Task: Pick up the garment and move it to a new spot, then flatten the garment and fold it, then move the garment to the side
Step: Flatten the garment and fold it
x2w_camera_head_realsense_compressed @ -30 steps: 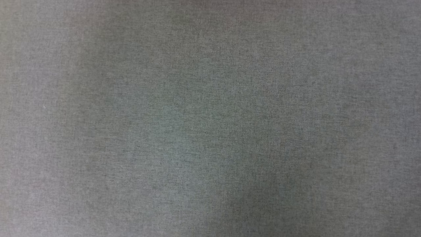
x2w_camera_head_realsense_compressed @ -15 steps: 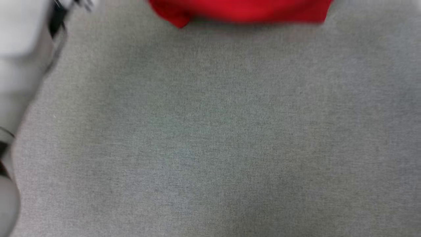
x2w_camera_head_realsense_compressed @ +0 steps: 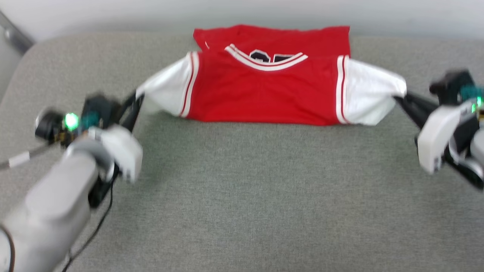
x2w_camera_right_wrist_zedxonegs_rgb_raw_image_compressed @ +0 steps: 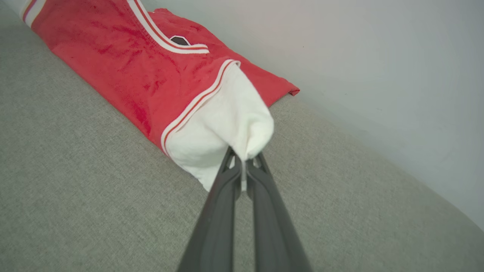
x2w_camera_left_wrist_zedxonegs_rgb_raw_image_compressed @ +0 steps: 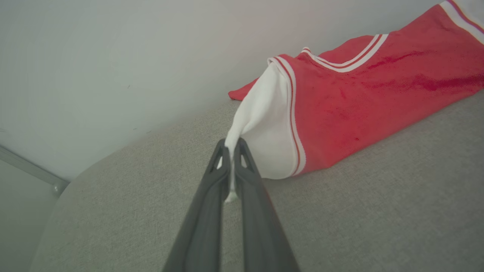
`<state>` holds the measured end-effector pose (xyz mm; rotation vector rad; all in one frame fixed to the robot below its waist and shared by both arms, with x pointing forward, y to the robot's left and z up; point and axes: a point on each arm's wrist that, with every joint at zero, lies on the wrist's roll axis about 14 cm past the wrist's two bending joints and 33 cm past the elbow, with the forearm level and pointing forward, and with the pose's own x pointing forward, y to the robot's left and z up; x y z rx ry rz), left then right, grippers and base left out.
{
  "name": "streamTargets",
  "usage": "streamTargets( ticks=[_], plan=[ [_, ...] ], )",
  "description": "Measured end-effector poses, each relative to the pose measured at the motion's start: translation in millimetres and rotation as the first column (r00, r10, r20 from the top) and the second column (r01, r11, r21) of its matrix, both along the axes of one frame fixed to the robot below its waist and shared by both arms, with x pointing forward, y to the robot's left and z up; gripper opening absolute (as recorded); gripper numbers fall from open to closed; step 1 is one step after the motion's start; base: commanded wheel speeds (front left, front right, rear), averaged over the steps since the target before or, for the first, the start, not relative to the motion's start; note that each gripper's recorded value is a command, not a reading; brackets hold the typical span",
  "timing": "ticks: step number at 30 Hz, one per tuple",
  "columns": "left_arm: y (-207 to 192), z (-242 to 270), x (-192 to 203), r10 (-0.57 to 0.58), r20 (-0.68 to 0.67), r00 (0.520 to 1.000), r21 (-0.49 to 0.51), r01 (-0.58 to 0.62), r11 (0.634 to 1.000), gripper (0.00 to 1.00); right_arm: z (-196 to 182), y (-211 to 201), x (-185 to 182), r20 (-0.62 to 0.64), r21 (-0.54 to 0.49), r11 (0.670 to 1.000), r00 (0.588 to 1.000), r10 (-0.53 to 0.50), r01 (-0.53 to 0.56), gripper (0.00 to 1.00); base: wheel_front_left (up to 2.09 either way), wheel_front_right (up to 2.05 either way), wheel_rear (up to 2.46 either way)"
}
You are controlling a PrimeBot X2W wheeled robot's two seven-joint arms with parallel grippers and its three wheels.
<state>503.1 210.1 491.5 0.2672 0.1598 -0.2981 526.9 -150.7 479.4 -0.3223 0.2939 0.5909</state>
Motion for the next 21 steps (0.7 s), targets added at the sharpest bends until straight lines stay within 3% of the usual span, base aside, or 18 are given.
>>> streamTargets(
  ticks=[5,13,21],
  plan=[
    [14,-43,-62,0.033,-0.12,0.992,0.001,-0.033,0.999,0.0,-33,-28,-49,-0.09,-0.039,0.998,0.995,-0.043,0.04,0.0,0.0,0.0,0.0],
    [33,-64,-130,0.093,-0.204,0.975,-0.005,-0.096,0.995,0.0,-70,-55,-123,-0.206,-0.037,0.993,0.972,-0.116,0.111,0.0,0.0,0.0,0.0],
    [59,-92,-208,0.131,-0.331,0.935,0.058,-0.118,0.991,0.0,-94,-76,-200,-0.314,-0.029,0.987,0.936,-0.16,0.159,0.0,0.0,0.0,0.0]
  ],
)
